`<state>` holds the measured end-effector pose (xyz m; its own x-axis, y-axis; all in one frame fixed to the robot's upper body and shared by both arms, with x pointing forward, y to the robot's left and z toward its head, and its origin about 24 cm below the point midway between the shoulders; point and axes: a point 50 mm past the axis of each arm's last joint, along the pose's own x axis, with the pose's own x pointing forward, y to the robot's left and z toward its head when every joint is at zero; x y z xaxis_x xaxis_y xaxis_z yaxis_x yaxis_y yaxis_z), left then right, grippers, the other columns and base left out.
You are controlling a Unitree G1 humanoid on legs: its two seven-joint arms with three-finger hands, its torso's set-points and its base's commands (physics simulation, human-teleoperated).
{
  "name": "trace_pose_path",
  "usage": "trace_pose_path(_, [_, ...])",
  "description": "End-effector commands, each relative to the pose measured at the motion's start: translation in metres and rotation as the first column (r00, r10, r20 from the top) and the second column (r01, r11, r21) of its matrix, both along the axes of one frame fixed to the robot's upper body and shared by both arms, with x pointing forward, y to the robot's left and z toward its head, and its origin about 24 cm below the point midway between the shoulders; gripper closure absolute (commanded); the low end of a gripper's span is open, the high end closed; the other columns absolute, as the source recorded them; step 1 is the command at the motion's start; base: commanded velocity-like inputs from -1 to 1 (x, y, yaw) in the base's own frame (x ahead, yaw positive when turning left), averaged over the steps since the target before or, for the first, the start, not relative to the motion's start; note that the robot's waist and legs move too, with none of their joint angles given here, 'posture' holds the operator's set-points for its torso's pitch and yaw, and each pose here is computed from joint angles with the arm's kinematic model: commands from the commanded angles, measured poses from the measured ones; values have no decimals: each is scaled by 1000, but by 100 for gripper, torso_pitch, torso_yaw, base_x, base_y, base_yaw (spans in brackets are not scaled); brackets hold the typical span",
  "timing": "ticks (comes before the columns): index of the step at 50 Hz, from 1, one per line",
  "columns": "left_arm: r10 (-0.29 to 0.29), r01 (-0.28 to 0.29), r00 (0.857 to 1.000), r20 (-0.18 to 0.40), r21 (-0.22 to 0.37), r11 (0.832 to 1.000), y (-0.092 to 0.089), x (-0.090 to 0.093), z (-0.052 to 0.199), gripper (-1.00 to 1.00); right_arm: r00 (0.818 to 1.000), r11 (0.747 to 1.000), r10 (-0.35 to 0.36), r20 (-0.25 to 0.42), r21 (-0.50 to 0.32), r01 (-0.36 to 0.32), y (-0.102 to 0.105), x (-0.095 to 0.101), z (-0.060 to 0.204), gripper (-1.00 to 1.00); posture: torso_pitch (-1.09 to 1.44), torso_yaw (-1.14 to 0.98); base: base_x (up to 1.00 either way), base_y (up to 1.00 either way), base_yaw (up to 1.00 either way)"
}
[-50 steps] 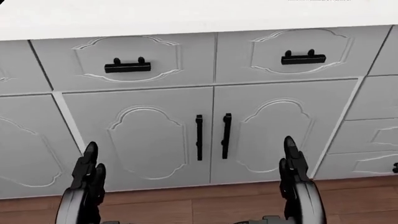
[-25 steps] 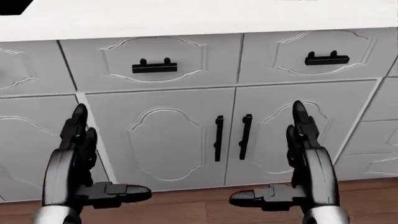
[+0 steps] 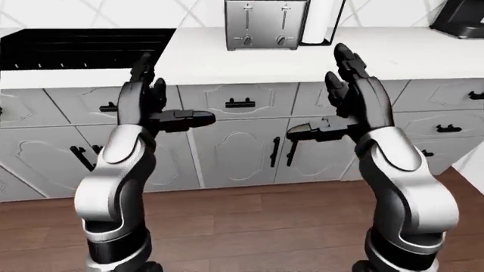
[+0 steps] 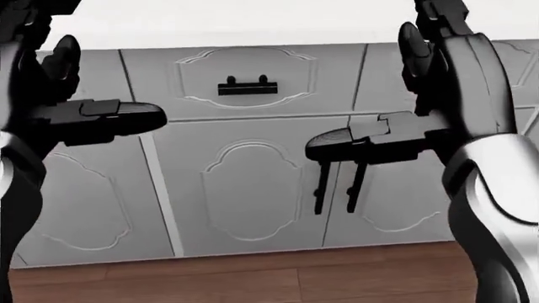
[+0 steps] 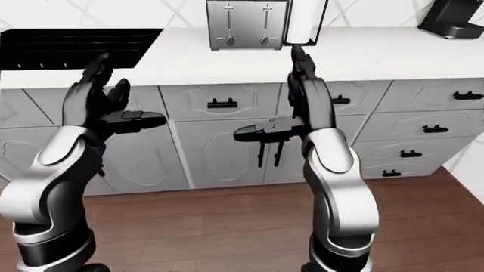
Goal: Push down the lever of the toaster to turn it on.
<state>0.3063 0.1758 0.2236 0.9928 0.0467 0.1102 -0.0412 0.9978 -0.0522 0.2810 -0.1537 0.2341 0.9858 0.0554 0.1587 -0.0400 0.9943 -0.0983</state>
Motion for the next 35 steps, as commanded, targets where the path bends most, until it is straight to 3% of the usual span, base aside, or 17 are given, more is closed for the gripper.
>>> trace_pose_path(1, [-23, 23, 997, 73, -2, 1000, -5, -4, 19, -100, 999, 1000, -17, 42, -6, 18, -3, 0, 13, -100, 0, 0, 0, 0, 0])
trace_pose_path(6, [-22, 20, 995, 95, 21, 1000, -4, -8, 32, -100, 998, 1000, -9, 54, 2, 9, -2, 3, 29, -100, 0, 0, 0, 0, 0])
trace_pose_path(10, [-25, 21, 992, 121, 31, 999, -7, -15, 44, -100, 993, 1000, -3, 118, 18, 1, 0, 2, 62, -100, 0, 0, 0, 0, 0])
trace_pose_path(16, [-3, -1, 989, 147, 31, 1000, 2, -24, 56, -100, 991, 1000, 16, 133, 5, -17, 4, -12, 65, -100, 0, 0, 0, 0, 0])
trace_pose_path(35, [-3, -1, 985, 175, 18, 1000, 2, -30, 64, -100, 989, 999, 41, 142, 13, -43, 10, -13, 63, -100, 0, 0, 6, 0, 0])
